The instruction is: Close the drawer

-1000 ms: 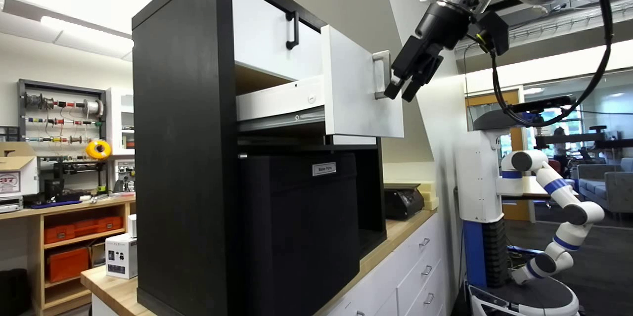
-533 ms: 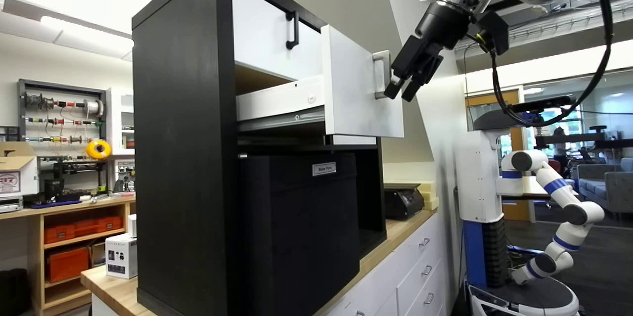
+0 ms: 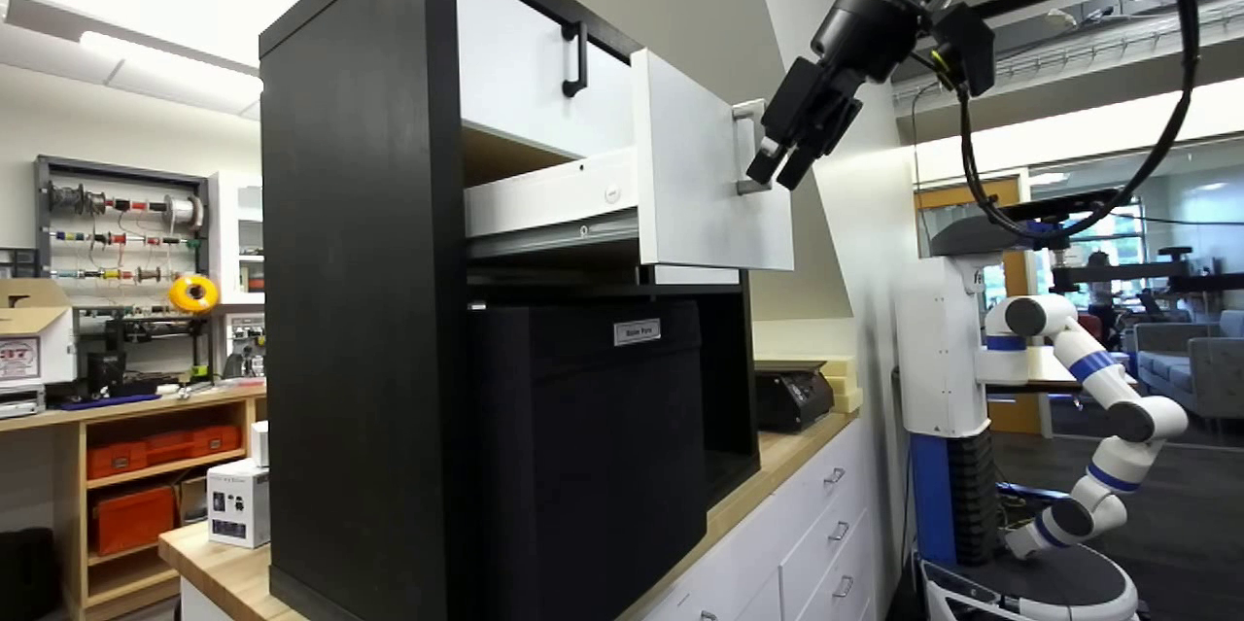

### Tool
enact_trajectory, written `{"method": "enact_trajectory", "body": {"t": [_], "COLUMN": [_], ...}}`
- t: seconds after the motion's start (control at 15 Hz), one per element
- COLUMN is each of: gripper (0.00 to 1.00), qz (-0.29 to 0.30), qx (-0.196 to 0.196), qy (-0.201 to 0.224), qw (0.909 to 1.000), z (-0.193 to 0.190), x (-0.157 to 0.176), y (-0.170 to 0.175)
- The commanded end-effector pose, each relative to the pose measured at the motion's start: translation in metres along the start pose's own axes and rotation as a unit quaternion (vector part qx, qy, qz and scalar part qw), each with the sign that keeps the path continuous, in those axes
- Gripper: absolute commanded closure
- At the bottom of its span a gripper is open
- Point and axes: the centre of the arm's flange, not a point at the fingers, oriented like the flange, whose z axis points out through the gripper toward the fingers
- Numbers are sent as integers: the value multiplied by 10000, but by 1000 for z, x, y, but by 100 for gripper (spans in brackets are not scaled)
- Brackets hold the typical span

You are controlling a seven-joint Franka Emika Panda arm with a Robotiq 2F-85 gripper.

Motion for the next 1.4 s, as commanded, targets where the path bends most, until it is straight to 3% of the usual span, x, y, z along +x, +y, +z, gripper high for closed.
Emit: {"method": "enact_trajectory", "body": {"t": [0.0,0.53,0.93,1.33], "gripper": [47,96,96,96], "qz": [17,-17,-28,3], "qx": [-40,19,26,67], "qy": [157,235,228,268], "qw": [9999,9997,9997,9996], "z": [3,3,20,60], "x": [8,11,31,78], "y": [-1,-3,-1,9]}}
